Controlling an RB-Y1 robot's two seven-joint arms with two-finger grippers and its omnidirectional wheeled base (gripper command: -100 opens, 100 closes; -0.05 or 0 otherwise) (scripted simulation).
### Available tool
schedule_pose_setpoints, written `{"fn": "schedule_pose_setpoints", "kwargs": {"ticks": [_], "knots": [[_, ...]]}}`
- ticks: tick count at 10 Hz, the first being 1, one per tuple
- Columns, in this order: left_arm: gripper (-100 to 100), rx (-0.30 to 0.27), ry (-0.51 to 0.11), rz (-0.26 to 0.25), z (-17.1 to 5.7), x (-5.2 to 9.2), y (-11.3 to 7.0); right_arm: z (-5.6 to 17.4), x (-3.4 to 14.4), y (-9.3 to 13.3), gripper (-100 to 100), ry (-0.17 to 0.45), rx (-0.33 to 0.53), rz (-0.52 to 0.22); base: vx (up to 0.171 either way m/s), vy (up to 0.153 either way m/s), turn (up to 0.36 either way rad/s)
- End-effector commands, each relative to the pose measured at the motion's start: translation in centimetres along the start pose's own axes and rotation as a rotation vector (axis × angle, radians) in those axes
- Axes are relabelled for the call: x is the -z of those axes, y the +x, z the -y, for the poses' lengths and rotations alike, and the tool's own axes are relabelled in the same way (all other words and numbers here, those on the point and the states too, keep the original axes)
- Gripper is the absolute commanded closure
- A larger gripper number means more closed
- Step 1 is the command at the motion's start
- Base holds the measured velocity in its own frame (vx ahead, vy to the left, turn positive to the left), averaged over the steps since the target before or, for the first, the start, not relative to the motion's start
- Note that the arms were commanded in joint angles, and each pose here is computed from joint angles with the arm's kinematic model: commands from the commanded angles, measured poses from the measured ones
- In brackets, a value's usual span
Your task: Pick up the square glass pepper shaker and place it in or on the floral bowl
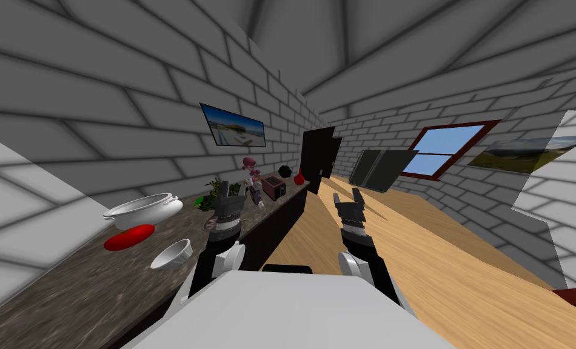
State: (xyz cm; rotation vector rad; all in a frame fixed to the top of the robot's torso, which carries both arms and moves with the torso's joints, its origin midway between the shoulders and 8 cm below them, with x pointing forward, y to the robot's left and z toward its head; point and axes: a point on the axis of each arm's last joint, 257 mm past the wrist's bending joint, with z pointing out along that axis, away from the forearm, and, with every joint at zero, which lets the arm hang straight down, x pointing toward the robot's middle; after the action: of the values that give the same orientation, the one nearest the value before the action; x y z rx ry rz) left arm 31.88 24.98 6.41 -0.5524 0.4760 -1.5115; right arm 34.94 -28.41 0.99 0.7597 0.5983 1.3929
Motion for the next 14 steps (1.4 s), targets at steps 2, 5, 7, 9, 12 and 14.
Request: {"fn": "schedule_pose_setpoints", "kwargs": {"ticks": [2, 5, 7, 9, 12, 14], "knots": [[-100, 0.027, -0.042, -0.040, -1.8, 0.9, 0.2, 0.0, 0.0, 0.0, 0, 0.000, 0.000, 0.000, 0.024, -0.038, 0.048], [-100, 0.081, -0.097, -0.047, -4.1, 2.4, -0.4, 0.0, 0.0, 0.0, 0, 0.000, 0.000, 0.000, 0.051, -0.064, 0.060], [-100, 0.128, -0.137, -0.034, -6.0, 3.6, -1.0, 0.0, 0.0, 0.0, 0, 0.000, 0.000, 0.000, 0.059, -0.084, 0.065], [-100, 0.154, -0.157, -0.023, -6.9, 4.3, -1.4, 0.0, 0.0, 0.0, 0, 0.000, 0.000, 0.000, 0.038, -0.098, 0.049], [-100, 0.233, -0.216, 0.020, -9.7, 6.7, -2.7, 0.0, 0.0, 0.0, 0, 0.000, 0.000, 0.000, 0.047, -0.087, 0.070], [-100, 0.285, -0.259, 0.061, -11.6, 8.6, -3.9, 0.0, 0.0, 0.0, 0, 0.000, 0.000, 0.000, 0.061, -0.113, 0.083]]}}
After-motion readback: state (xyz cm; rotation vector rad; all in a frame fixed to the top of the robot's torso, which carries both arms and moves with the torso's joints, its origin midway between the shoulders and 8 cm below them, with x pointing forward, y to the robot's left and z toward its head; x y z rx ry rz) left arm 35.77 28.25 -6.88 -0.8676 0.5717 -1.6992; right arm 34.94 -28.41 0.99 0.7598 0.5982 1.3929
